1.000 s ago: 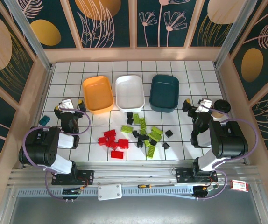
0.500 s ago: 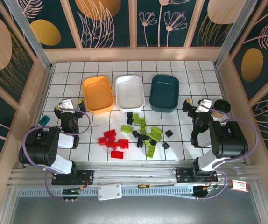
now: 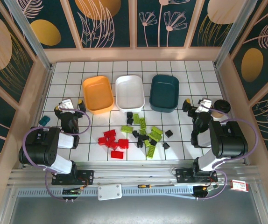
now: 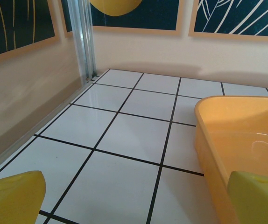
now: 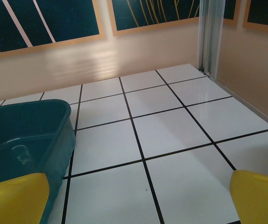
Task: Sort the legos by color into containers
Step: Pick up the lego from the center of the table.
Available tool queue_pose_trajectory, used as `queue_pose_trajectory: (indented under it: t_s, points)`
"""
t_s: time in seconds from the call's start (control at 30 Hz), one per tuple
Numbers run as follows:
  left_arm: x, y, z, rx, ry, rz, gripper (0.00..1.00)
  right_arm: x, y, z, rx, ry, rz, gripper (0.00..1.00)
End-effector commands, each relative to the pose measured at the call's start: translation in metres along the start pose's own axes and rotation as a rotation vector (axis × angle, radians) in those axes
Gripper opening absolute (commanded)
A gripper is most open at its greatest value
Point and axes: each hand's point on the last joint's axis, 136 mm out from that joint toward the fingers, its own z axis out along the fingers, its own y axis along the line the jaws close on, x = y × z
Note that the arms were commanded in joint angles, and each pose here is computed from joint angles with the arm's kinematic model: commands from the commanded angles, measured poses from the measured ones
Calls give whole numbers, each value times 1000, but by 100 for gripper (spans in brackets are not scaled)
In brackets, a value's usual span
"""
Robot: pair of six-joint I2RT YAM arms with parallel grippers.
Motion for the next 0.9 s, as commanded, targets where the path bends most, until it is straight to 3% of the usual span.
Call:
queue_pose_trajectory:
  t_s: [0.0, 0.3, 0.37, 0.6, 0.7, 0.77, 0.87]
  points:
    - [-12, -1, 2, 7, -46, -33, 99, -7, 4, 3, -17, -26, -5, 99]
    - [-23, 2, 4, -23, -45, -31, 99, -12, -6, 1, 10, -29, 35, 99]
    - [-29, 5, 10, -61, 11, -33, 99, -14, -3, 1, 1, -33, 25, 99]
    - [-91, 4, -7, -38, -111, -141, 99, -29, -16, 7, 98, -2, 48, 99]
    - [-123, 3, -17, -8, -191, -262, 99, -33, -40, 15, 284, 72, 108, 99]
    - [-134, 18, -21, -73, -212, -453, 99, -37, -57, 14, 432, 87, 177, 99]
    - [-111, 47, -29, -275, -97, -787, 99, -40, -54, 20, 444, 119, 309, 99]
